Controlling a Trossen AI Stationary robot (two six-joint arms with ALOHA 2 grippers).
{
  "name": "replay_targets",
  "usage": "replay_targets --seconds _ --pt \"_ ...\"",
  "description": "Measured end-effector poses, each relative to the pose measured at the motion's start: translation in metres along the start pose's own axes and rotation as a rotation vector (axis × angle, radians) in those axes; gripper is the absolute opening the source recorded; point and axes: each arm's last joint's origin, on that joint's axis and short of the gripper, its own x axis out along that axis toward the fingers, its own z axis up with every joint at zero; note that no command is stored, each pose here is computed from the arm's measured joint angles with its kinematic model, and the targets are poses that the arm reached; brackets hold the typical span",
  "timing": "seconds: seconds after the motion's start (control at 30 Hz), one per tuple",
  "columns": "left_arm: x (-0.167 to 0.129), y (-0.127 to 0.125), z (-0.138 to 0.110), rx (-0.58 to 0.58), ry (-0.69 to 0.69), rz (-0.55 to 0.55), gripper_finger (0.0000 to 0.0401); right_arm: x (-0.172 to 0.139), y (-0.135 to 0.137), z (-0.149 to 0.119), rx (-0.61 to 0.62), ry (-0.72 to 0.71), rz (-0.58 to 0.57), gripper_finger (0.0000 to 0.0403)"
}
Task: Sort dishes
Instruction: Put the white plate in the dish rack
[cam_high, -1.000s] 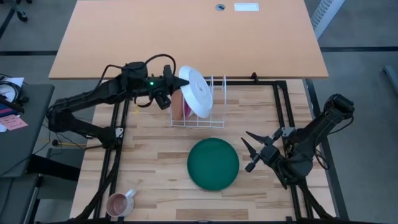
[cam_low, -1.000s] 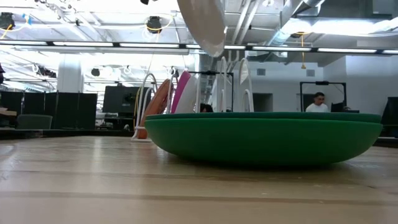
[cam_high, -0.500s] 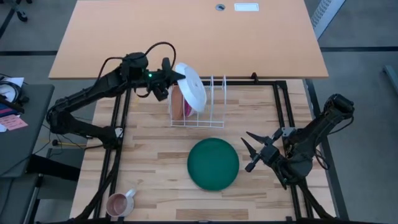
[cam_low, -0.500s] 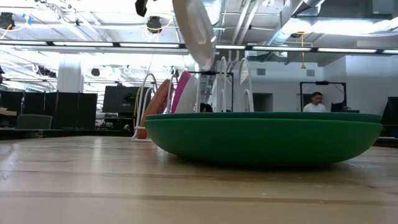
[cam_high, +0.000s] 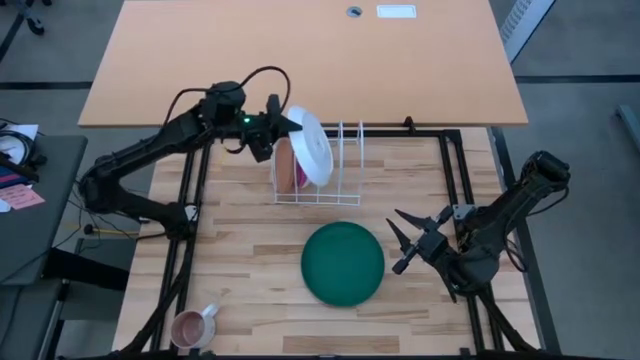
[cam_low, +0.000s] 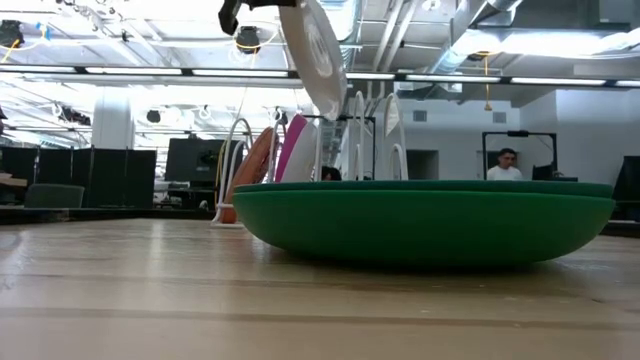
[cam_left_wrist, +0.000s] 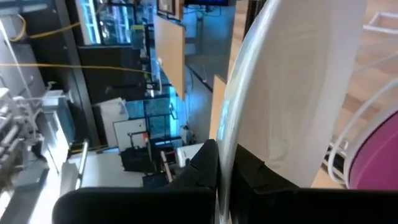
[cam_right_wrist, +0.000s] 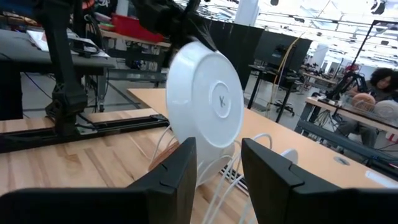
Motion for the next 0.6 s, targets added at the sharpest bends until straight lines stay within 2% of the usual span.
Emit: replay_targets --seconds 0.6 --pt "0.062 -0.035 -0.011 0.085 -0.057 -0.138 0.0002 0.000 0.001 -0.004 -0.009 0.000 0.001 0.0133"
